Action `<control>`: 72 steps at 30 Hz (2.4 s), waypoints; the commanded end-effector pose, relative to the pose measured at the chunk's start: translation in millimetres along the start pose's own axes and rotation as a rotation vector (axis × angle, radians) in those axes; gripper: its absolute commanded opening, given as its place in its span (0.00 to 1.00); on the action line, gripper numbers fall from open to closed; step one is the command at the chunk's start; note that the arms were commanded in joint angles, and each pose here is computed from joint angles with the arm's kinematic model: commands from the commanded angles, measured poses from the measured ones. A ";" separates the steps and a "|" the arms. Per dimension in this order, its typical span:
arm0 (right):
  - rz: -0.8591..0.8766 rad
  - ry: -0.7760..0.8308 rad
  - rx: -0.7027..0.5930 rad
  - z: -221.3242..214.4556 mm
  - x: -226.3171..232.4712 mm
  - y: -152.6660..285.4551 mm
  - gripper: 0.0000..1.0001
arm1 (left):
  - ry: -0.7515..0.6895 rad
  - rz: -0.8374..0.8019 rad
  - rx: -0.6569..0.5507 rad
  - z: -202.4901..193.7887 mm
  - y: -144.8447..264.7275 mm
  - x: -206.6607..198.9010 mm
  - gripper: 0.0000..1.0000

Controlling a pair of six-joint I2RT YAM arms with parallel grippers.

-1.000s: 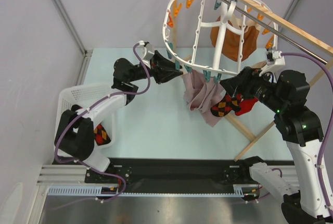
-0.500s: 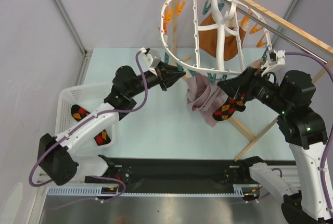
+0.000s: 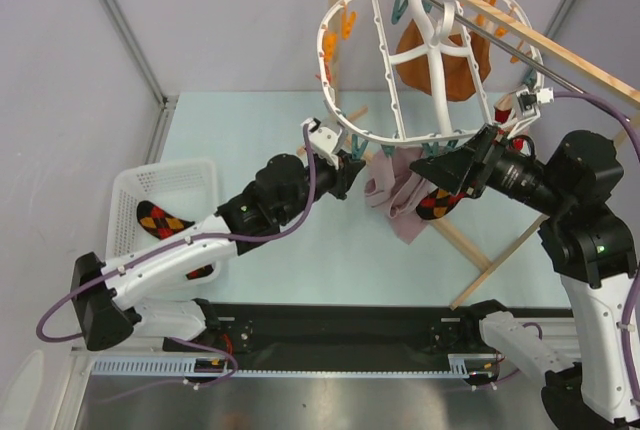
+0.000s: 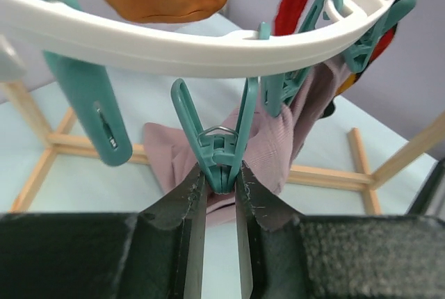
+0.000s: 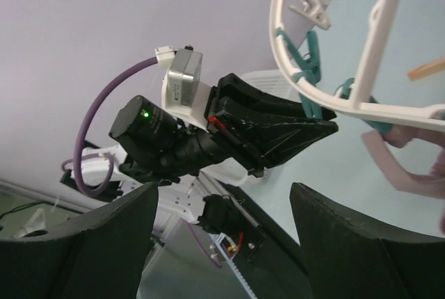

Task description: Clip the socks to the hanger

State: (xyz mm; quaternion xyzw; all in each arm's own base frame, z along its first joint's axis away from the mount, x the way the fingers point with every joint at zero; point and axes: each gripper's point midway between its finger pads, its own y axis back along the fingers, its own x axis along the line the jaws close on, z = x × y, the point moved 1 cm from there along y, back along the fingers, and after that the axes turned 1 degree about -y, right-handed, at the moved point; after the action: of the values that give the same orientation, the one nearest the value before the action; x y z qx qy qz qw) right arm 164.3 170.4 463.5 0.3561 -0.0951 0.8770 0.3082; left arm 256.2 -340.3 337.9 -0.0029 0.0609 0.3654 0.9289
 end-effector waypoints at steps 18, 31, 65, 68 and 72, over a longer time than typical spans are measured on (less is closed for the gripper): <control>-0.146 0.023 0.027 -34.7 28.9 -61.5 0.73 | -0.058 0.257 -0.159 45.3 35.9 -10.7 0.00; -0.272 0.099 -0.131 -19.4 17.2 -53.0 0.72 | -0.107 0.066 -0.221 51.4 40.0 -37.8 0.22; -0.485 0.019 -0.379 43.4 -79.2 -15.8 0.71 | -0.062 0.181 -0.243 51.0 62.8 25.7 0.50; -0.480 0.016 -0.375 44.7 -81.1 -15.8 0.71 | -0.093 0.253 -0.281 44.5 56.5 32.1 0.49; -0.479 0.013 -0.372 45.9 -82.4 -15.9 0.71 | -0.121 0.385 -0.290 40.0 42.8 39.6 0.52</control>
State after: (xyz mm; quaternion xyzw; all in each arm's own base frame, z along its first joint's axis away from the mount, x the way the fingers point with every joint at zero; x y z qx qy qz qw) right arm 244.8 124.2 425.8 0.3110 -0.1448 0.7370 0.5824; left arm 247.8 -287.0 364.8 -0.0810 -0.0319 0.4818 0.8719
